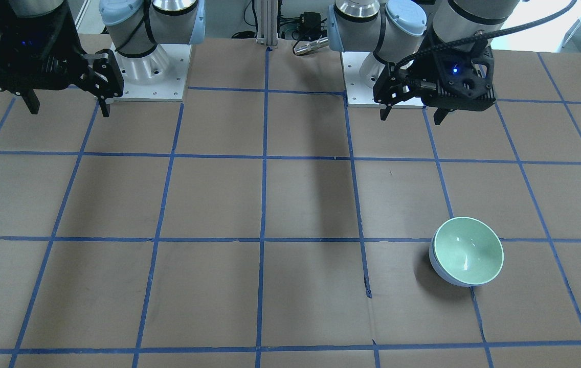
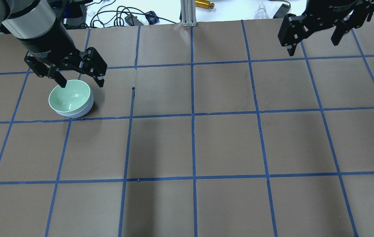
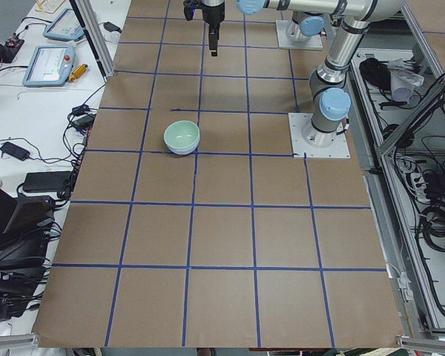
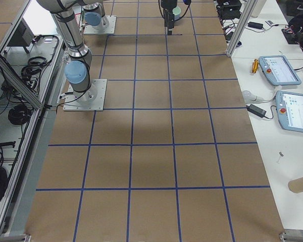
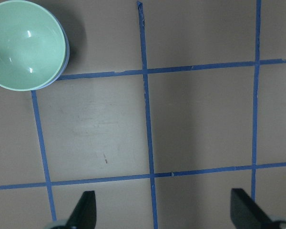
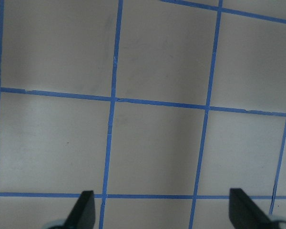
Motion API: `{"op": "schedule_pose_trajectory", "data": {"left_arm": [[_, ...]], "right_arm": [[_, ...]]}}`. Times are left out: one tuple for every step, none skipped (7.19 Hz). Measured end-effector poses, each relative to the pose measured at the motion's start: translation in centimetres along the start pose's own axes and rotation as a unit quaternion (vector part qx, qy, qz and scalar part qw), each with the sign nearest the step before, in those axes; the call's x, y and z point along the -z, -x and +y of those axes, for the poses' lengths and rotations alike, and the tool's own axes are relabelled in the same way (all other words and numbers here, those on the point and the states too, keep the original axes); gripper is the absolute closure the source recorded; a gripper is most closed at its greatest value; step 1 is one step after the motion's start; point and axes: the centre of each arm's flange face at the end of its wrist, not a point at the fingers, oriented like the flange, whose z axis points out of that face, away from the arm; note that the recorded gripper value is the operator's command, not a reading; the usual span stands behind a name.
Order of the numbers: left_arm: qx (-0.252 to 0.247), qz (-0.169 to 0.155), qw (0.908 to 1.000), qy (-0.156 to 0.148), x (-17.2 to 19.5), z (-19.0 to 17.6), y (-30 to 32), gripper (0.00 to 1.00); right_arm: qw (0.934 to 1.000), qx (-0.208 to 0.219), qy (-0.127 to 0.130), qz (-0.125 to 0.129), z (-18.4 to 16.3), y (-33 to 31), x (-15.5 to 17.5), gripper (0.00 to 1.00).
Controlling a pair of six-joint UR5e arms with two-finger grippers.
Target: Stack green bowl on blue bowl
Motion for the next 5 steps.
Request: {"op": "schedule_pose_trajectory", "data": {"left_arm": [[-0.002, -0.001, 1.0000, -0.001, 0.10, -0.13, -0.22, 0.00], [-0.003, -0.001, 1.0000, -0.001, 0.06, -0.23, -0.32, 0.00], [-0.003, -0.002, 1.0000, 0.000, 0.00, -0.30, -0.34, 0.00], [-0.003, -0.001, 1.0000, 0.000, -0.06, -0.29, -0.38, 0.00], [-0.003, -0.002, 1.0000, 0.000, -0.07, -0.29, -0.38, 0.00]], "right_arm": [[1.0000, 0.000, 0.000, 0.000, 0.00, -0.01, 0.00, 0.00], [1.0000, 0.000, 0.000, 0.000, -0.01, -0.04, -0.01, 0.00], [1.0000, -0.001, 0.000, 0.000, -0.01, -0.07, -0.01, 0.00], [1.0000, -0.001, 0.000, 0.000, -0.01, -0.06, -0.01, 0.00], [1.0000, -0.001, 0.000, 0.000, -0.01, -0.05, -0.01, 0.00]]}}
